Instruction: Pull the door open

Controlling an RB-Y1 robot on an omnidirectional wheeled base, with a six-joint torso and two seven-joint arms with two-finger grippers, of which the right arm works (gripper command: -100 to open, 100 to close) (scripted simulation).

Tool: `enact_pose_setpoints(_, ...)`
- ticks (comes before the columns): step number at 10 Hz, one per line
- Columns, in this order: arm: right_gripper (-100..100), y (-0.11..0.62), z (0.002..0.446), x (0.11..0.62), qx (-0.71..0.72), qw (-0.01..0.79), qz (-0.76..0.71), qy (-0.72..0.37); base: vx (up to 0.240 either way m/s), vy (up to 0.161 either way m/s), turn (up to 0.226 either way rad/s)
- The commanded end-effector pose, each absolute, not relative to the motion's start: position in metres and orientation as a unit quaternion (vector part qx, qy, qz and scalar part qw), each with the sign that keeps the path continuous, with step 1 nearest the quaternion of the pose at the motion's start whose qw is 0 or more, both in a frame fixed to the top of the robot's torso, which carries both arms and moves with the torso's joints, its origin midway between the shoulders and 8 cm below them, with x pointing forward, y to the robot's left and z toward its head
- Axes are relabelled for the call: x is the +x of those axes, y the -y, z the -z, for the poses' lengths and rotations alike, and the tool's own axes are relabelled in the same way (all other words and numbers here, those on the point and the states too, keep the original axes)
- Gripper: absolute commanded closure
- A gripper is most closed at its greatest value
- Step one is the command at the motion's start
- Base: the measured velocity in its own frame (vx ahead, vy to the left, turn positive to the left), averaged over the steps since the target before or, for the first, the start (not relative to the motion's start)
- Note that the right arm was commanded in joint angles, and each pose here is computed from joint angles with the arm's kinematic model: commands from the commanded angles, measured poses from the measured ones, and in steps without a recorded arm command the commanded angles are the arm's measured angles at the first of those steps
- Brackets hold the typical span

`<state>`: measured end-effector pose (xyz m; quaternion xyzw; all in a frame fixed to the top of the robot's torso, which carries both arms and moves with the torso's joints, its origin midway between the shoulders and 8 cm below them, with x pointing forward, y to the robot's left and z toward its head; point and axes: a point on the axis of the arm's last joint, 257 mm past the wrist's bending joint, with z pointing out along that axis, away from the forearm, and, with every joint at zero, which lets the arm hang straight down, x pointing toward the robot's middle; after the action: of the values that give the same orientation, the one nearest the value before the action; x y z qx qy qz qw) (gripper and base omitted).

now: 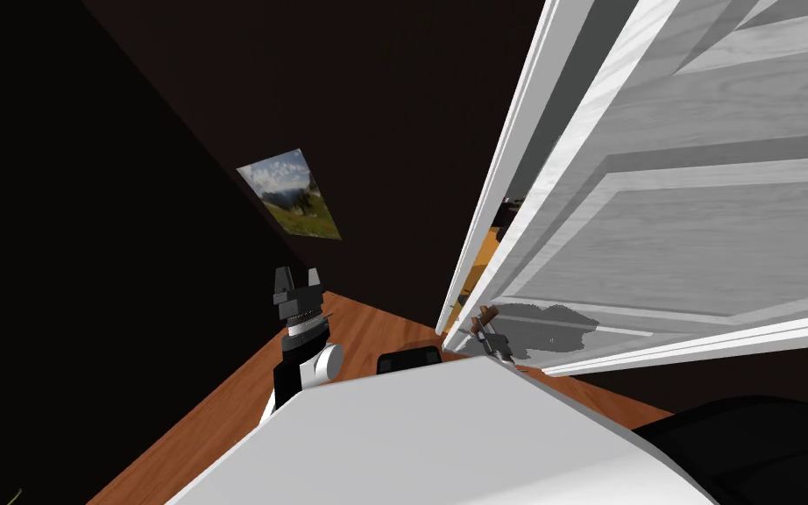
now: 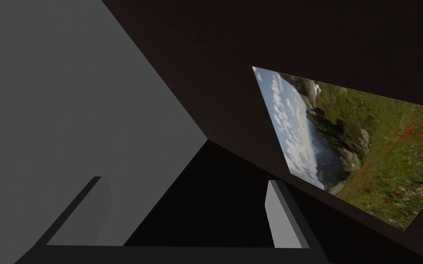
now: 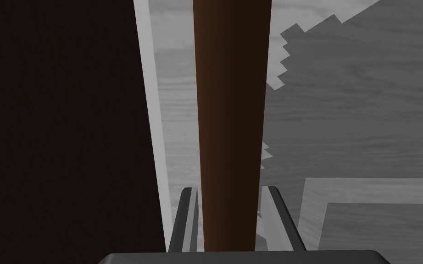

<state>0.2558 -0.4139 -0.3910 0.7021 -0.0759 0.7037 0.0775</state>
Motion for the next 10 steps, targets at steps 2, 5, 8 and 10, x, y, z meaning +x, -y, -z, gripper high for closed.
enact_pose_setpoints(2,100,0.410,0.392,0.252,0.704,0.069,-0.704,0.069,-0.127,-0.009,0.066)
enact_pose_setpoints(5,100,0.407,0.392,0.248,0.705,0.057,-0.705,0.057,-0.224,-0.011,0.107)
enact_pose_setpoints(8,100,0.404,0.392,0.241,0.706,0.041,-0.706,0.041,-0.255,-0.025,0.132)
enact_pose_setpoints(10,100,0.404,0.391,0.242,0.705,0.040,-0.707,0.040,-0.187,-0.029,0.064)
